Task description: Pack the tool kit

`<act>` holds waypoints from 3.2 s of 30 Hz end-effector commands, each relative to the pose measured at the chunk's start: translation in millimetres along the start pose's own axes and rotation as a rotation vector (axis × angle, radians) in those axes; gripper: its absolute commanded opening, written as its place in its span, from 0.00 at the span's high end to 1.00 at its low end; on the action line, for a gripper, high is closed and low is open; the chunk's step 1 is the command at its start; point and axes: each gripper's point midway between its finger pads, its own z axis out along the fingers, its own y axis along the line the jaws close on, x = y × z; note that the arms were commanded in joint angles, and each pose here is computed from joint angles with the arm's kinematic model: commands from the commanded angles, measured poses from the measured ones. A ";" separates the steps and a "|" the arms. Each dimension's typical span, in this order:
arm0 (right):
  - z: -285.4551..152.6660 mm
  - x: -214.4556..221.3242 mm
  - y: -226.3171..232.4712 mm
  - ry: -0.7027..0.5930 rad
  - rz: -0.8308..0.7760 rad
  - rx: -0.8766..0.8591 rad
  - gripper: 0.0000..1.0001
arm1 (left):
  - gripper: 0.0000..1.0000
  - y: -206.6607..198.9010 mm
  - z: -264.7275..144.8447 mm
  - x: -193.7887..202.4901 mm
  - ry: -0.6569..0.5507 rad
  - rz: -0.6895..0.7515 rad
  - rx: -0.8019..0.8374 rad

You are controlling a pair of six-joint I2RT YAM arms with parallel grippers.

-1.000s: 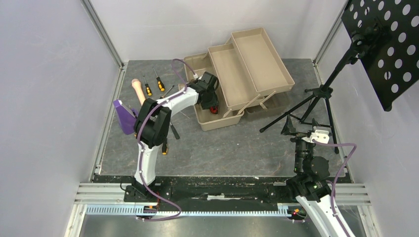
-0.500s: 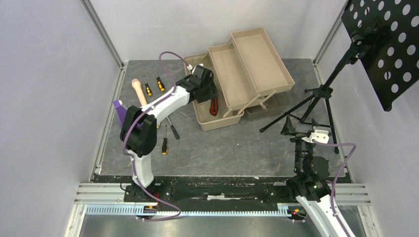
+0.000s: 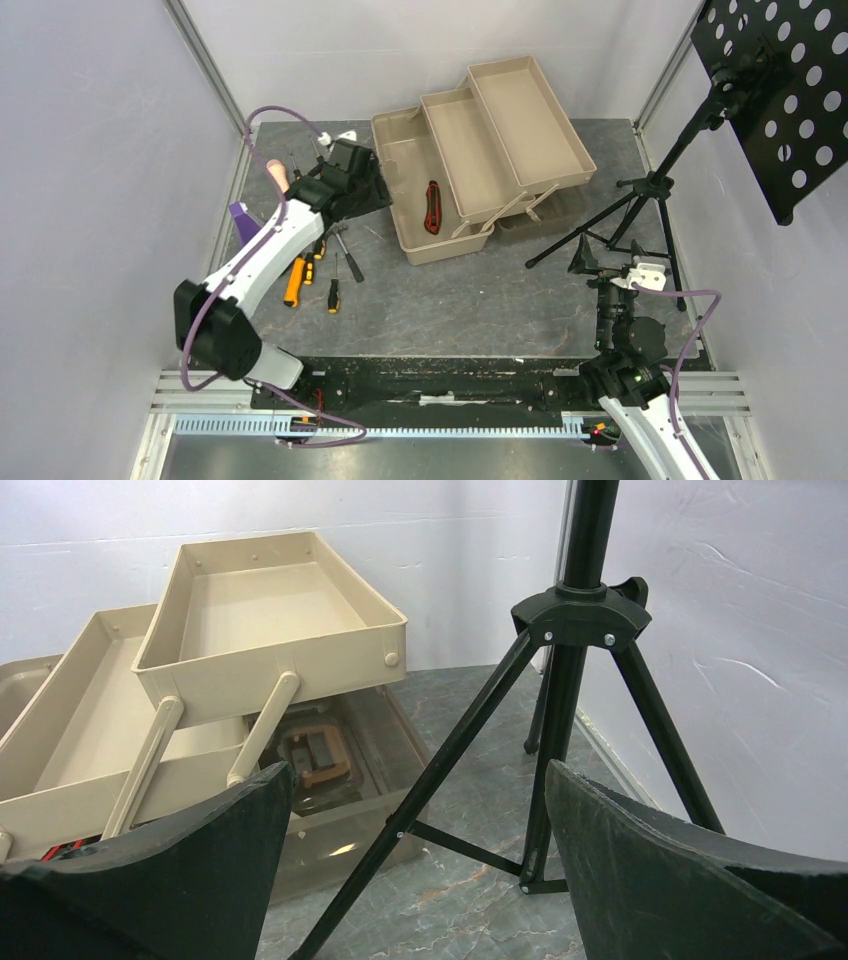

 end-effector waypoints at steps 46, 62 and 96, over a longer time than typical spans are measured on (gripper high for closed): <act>-7.9 -25.9 2.7 -0.111 0.072 -0.028 0.02 | 0.36 232.7 -20.8 148.8 0.274 -0.476 -0.328; -9.1 -27.0 0.4 -0.115 0.075 -0.019 0.02 | 0.40 264.7 -21.9 106.0 0.130 -0.360 -0.561; -8.9 -25.4 2.8 -0.112 0.075 -0.028 0.02 | 0.98 207.1 -38.6 117.1 0.113 -0.463 -0.308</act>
